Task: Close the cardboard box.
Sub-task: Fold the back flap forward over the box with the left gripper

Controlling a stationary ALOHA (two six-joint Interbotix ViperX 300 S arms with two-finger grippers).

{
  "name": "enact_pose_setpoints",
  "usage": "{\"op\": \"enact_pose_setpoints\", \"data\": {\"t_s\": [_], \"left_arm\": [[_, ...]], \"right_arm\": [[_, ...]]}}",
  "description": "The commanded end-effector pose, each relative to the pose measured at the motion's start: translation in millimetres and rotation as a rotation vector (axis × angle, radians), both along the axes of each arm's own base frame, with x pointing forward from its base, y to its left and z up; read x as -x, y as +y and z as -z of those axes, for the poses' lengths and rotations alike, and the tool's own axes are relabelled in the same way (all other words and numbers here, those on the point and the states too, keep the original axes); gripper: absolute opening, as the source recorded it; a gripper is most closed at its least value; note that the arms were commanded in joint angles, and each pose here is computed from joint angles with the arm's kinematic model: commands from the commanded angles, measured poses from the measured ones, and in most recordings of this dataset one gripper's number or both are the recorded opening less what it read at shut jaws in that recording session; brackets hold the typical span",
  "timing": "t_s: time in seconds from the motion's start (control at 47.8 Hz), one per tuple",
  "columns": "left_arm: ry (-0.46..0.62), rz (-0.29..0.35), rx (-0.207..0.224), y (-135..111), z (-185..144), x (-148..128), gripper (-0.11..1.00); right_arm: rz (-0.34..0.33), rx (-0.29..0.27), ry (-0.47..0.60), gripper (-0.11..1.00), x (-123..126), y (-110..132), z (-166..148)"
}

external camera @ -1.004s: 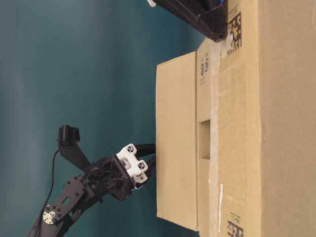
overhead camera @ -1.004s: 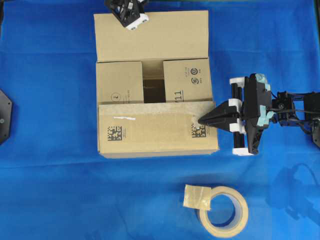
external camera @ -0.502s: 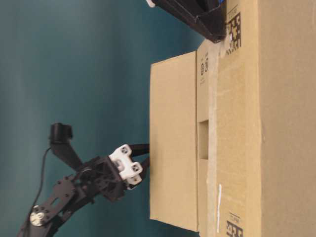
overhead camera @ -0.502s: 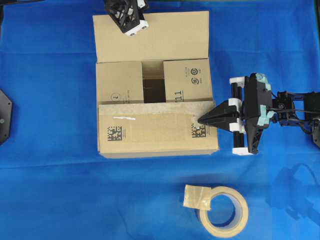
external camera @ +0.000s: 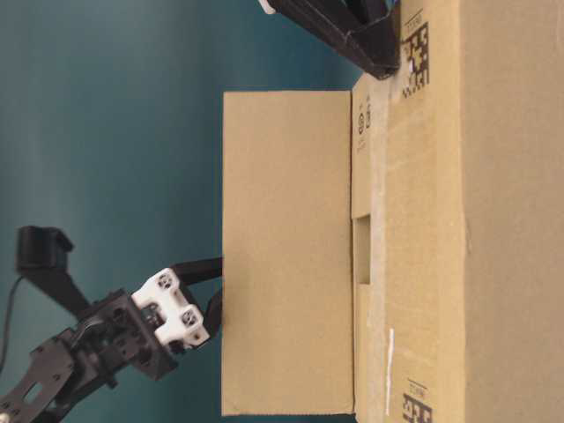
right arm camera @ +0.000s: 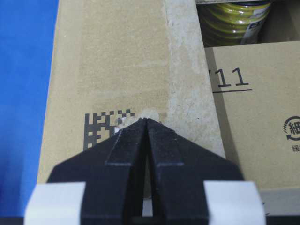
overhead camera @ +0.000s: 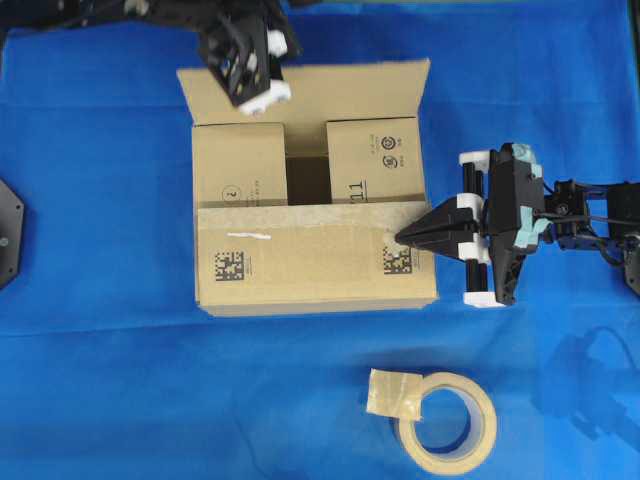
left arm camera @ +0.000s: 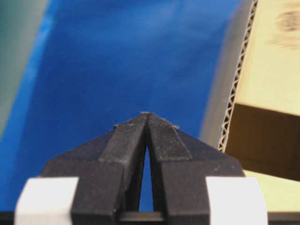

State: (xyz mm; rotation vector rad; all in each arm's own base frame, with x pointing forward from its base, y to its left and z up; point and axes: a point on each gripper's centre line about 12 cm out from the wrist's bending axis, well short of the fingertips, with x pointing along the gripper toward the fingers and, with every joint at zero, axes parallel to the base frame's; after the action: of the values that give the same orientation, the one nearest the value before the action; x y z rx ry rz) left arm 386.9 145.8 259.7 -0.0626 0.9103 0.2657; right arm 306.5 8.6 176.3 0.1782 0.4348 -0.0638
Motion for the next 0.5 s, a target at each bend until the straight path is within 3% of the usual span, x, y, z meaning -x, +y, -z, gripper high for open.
{"op": "enact_pose_setpoints", "data": {"t_s": [0.0, 0.272, 0.481], "left_arm": [[-0.024, 0.038, -0.002, -19.1, -8.4, -1.1, 0.0], [-0.048, 0.063, 0.05, -60.4, 3.6, 3.6, 0.0], [-0.134, 0.09, 0.054, -83.9, 12.8, 12.5, 0.0]], "right_arm": [[0.008, 0.002, -0.034, 0.0, -4.8, -2.3, -8.9], [0.014, 0.002, -0.034, 0.0, -4.8, -4.2, -8.9], [0.015, 0.005, -0.041, 0.0, -5.5, -4.8, -10.1]]}}
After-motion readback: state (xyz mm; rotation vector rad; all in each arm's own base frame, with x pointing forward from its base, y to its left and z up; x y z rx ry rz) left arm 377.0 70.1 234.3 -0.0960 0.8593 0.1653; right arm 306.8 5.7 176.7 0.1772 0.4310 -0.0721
